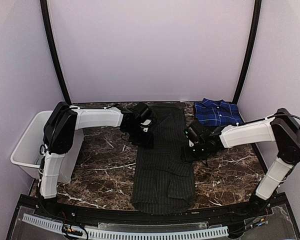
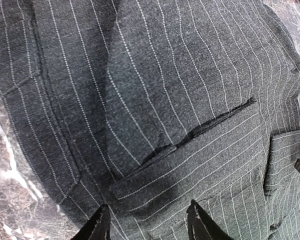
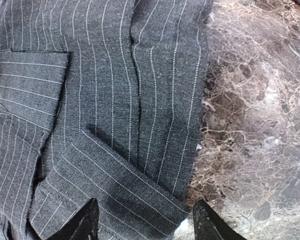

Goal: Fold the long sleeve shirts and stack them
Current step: Flatten out the crumpled shirt at the center of the board.

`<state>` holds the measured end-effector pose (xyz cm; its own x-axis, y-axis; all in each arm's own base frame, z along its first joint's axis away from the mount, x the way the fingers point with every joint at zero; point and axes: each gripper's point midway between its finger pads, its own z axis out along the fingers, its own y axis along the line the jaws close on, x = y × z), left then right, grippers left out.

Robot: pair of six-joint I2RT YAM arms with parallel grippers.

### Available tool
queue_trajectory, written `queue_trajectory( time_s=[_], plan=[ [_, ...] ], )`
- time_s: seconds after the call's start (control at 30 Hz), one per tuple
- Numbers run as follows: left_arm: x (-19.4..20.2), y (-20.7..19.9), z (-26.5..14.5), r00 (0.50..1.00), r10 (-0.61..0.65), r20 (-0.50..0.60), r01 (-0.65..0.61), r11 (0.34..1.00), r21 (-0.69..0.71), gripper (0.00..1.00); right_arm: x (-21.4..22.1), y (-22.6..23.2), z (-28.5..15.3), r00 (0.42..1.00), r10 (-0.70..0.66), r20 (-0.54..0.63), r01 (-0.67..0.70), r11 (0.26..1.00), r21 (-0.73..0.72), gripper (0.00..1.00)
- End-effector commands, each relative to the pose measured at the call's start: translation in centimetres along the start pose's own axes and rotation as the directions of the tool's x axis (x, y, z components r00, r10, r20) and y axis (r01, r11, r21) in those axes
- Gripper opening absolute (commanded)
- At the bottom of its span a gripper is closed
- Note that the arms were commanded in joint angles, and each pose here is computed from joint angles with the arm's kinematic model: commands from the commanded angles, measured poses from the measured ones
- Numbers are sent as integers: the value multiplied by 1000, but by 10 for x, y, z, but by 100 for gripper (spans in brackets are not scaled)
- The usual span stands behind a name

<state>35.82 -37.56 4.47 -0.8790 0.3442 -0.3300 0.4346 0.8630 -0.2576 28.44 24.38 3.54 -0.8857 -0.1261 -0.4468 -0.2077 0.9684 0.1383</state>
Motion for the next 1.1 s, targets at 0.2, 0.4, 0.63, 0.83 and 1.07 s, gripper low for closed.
queue_trajectory(
  time_s=[0.2,0.4,0.63,0.83,1.07],
  plan=[
    [-2,-12,0,1000,-22,14,21,997,69,49,1,4,9,999,42,2,-41,999,-34,51],
    [-3,-18,-3,1000,-25,10,24,996,91,31,-2,7,7,999,42,6,-42,998,-46,43],
    [-9,-25,-15,999,-15,30,12,994,112,13,-5,6,2,999,43,11,-42,998,-37,37],
    [-15,-28,-27,998,-8,56,1,993,118,4,-3,-10,-1,997,67,26,-68,998,9,49],
    [-16,-22,-31,997,-7,71,1,996,85,0,4,-13,5,996,91,14,-91,996,0,51]
  ],
)
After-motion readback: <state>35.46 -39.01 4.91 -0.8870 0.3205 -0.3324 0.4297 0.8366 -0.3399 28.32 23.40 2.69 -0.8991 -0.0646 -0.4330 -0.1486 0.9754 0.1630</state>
